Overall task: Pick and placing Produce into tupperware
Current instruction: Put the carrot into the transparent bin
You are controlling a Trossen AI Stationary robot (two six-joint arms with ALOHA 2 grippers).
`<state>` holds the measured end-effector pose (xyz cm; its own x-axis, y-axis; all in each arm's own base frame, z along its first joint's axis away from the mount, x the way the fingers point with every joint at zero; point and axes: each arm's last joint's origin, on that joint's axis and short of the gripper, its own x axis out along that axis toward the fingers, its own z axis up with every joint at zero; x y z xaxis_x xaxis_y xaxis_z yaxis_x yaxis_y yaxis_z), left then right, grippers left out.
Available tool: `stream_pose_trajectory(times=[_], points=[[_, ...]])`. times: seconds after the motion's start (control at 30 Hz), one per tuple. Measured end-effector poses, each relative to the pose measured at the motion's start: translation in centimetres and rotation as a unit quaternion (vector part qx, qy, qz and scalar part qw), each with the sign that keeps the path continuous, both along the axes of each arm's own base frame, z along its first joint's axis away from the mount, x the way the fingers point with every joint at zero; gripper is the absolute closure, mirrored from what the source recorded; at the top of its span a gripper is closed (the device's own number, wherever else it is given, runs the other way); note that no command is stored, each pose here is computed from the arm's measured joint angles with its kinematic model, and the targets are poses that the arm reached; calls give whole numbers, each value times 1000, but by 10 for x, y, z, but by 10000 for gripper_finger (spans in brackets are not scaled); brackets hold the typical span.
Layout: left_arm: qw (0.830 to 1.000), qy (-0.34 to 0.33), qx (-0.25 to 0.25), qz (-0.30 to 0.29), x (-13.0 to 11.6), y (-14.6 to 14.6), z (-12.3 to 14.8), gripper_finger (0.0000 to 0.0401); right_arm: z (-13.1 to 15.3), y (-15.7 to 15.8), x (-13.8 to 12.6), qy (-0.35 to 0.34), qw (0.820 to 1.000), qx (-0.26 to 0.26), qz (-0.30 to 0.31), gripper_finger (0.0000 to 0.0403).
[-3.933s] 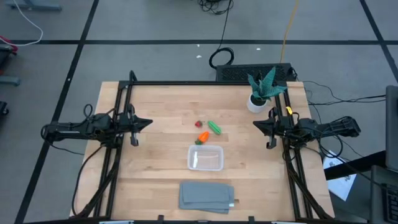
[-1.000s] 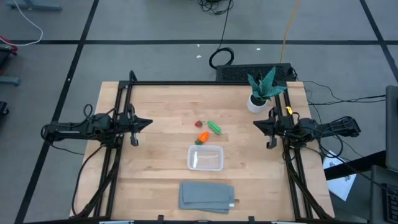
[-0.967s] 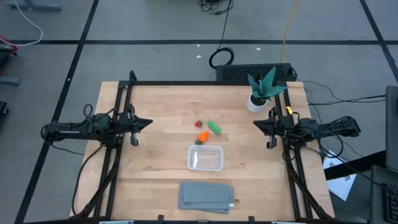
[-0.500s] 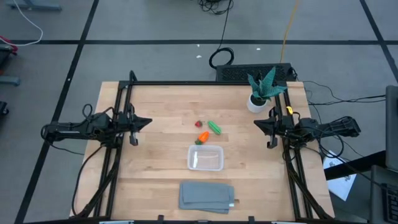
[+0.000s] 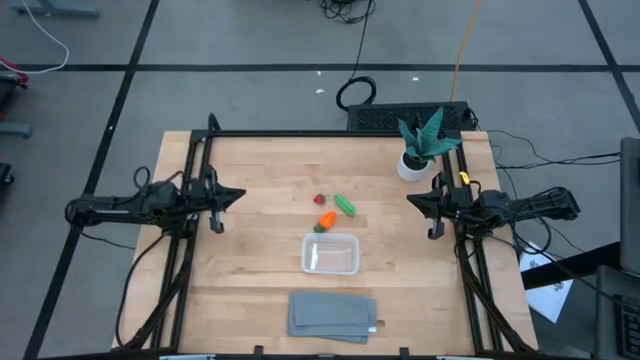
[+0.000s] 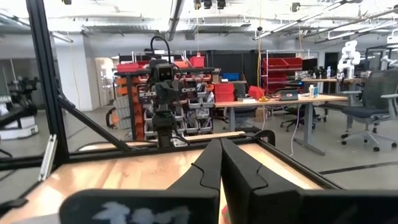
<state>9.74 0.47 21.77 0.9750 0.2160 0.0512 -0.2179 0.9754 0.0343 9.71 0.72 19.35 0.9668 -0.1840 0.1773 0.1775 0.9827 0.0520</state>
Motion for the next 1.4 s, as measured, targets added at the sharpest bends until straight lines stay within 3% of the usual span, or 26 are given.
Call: stream_pose_trajectory(times=[0.47,0.73,0.97,1.23,1.4], points=[[998,-55,19,18,43,0,12,391,0,0,0,-26,999,-35,-9,403],[999,-21,13,21,69,0,42,391,1,0,0,-26,999,-43,-11,403],[997,26,-22,68,99,7,69,391,1,0,-1,-29,999,-42,-11,403],[988,107,-24,105,142,25,71,391,2,0,-1,-33,999,-41,-11,403],[982,145,-63,102,170,34,66,390,2,0,-1,-34,999,-41,-12,403]])
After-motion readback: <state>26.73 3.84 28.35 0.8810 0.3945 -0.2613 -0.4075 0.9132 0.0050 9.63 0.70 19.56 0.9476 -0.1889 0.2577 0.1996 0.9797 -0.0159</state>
